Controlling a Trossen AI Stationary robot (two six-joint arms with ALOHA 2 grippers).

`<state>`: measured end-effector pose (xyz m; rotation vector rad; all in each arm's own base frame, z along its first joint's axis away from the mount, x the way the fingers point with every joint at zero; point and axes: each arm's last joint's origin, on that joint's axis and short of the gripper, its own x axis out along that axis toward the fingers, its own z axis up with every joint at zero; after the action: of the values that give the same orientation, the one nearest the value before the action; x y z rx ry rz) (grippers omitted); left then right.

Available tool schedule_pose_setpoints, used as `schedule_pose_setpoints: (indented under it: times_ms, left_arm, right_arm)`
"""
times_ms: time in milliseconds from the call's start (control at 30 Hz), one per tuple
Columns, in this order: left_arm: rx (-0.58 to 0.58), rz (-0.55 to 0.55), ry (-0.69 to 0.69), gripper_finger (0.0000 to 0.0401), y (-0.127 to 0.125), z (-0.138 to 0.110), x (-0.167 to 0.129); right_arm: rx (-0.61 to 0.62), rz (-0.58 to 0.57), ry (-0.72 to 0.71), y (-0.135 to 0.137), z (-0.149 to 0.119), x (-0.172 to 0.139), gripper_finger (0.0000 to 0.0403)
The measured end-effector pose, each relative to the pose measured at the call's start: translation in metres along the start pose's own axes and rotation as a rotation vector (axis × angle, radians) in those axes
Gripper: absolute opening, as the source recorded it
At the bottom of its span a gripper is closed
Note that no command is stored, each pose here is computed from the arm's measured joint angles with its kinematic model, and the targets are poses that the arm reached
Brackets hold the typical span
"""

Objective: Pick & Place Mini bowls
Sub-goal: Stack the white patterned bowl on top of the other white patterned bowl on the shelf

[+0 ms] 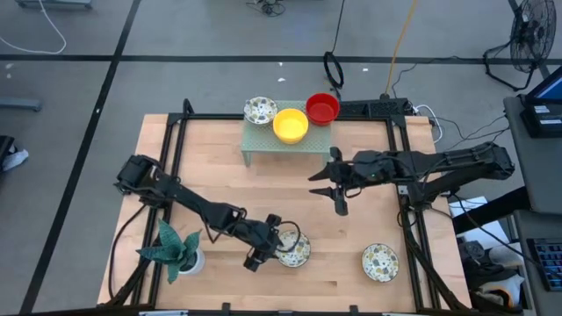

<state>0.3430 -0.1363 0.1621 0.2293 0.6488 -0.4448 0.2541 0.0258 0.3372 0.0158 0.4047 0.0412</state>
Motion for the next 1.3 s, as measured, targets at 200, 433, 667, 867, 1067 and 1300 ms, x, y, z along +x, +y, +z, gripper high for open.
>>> schedule_pose_setpoints:
  times_ms: [200,433,667,867,1067,1300]
  left_arm:
    - [0.020,-0.016,0.040,0.0189,-0.011,-0.008,0.009]
    - [0.038,0.039,-0.016,0.0189,-0.017,0.001,0.006]
    - [0.038,0.003,-0.029,0.0189,-0.018,0.002,0.006]
    - [0.033,0.004,-0.020,0.0189,-0.020,0.000,0.008]
    - [0.027,0.078,0.010,0.0188,-0.014,-0.005,0.012]
    - [0.081,0.113,0.053,0.0188,-0.013,-0.011,0.015]
  right_arm:
    - [0.020,-0.003,0.042,0.000,-0.004,0.000,0.0144]
    - [0.020,-0.003,0.047,0.000,-0.005,0.000,0.0144]
    - [0.020,-0.003,0.048,0.000,-0.005,0.000,0.0144]
    - [0.018,-0.003,0.049,0.000,-0.005,0.000,0.0144]
    - [0.016,-0.003,0.053,0.000,-0.005,0.000,0.0144]
    - [0.015,-0.003,0.053,0.000,-0.005,0.000,0.0144]
